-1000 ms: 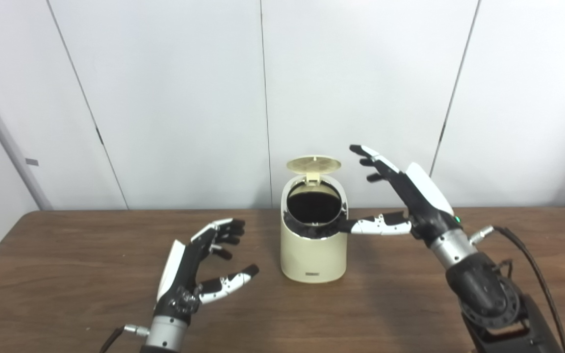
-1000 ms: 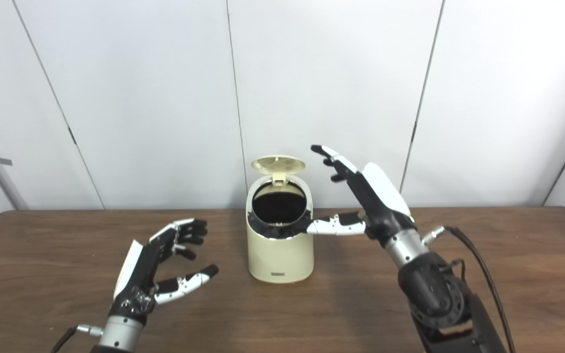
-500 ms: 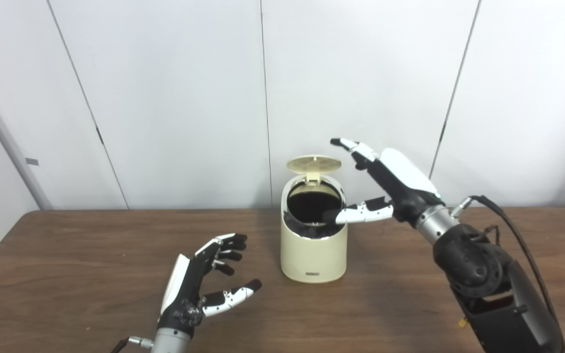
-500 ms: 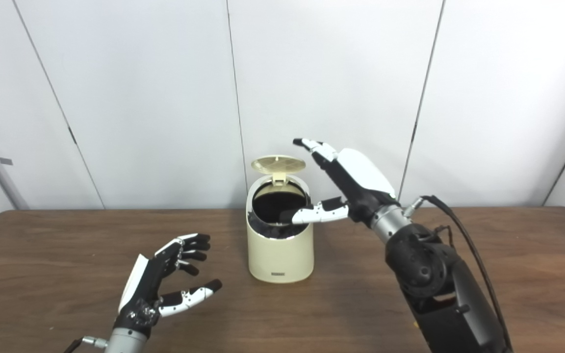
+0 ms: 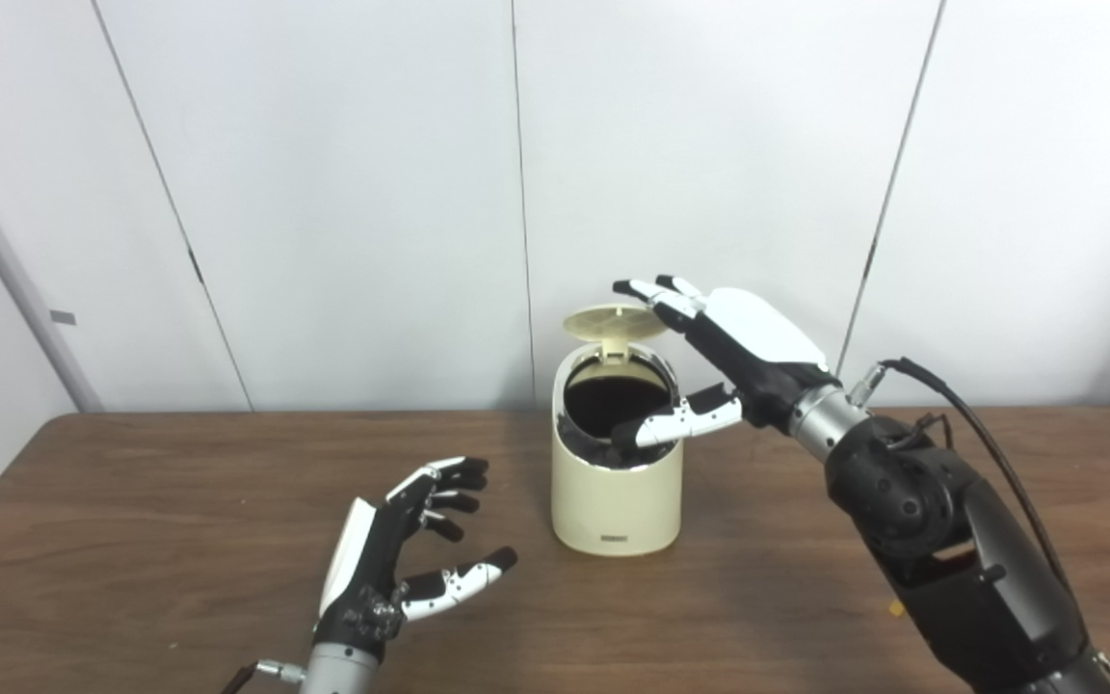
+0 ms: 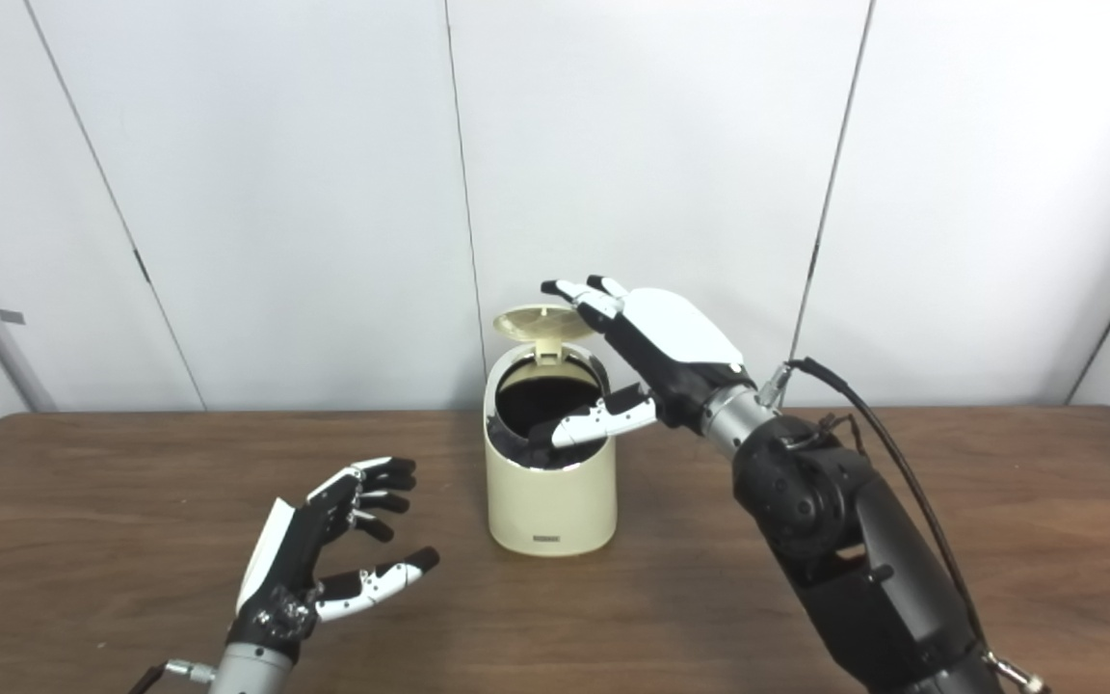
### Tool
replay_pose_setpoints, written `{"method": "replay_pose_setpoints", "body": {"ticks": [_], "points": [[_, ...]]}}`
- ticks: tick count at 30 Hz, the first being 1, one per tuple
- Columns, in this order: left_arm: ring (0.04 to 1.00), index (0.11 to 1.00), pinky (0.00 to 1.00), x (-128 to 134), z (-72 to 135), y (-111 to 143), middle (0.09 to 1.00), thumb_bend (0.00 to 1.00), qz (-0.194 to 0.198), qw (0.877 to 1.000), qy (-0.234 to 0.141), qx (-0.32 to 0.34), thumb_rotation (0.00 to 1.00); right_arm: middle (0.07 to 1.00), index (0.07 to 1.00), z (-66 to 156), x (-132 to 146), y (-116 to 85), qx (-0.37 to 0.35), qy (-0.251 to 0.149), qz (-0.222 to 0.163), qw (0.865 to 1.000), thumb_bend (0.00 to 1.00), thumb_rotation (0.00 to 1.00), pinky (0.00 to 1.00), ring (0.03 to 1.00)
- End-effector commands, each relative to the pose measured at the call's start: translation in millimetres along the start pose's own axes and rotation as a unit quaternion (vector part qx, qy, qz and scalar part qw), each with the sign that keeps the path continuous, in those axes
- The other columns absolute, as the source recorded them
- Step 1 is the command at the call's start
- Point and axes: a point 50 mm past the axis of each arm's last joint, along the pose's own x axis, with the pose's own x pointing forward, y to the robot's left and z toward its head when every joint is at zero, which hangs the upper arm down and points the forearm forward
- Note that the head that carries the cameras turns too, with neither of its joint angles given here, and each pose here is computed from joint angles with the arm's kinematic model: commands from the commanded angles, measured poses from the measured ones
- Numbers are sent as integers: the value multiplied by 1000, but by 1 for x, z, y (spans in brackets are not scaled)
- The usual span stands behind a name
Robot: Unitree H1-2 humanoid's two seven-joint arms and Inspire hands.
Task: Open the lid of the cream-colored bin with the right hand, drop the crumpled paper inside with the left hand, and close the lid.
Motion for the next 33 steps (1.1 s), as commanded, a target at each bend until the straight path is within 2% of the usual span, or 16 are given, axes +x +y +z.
{"method": "replay_pose_setpoints", "body": {"ticks": [1,6,16,22,33], "points": [[673,756,543,10,15,3,732,679,10,999,-37,0,66,938,922,16,10,-26,-22,-38,-30,999,793,583,891,1000],[669,754,541,10,17,1,733,680,11,999,-34,4,69,934,909,24,7,-23,-17,-46,-29,998,783,588,911,1000],[659,747,528,11,18,1,726,686,12,999,-40,3,62,850,820,29,-7,-19,-12,-60,-35,998,753,556,920,982],[669,747,540,10,20,1,725,690,10,999,-38,2,69,791,764,27,-15,-16,-10,-60,-39,997,752,554,871,940],[665,748,531,10,20,1,722,689,8,999,-42,4,79,735,717,21,-22,-9,-18,-52,-42,998,757,535,795,874]]}}
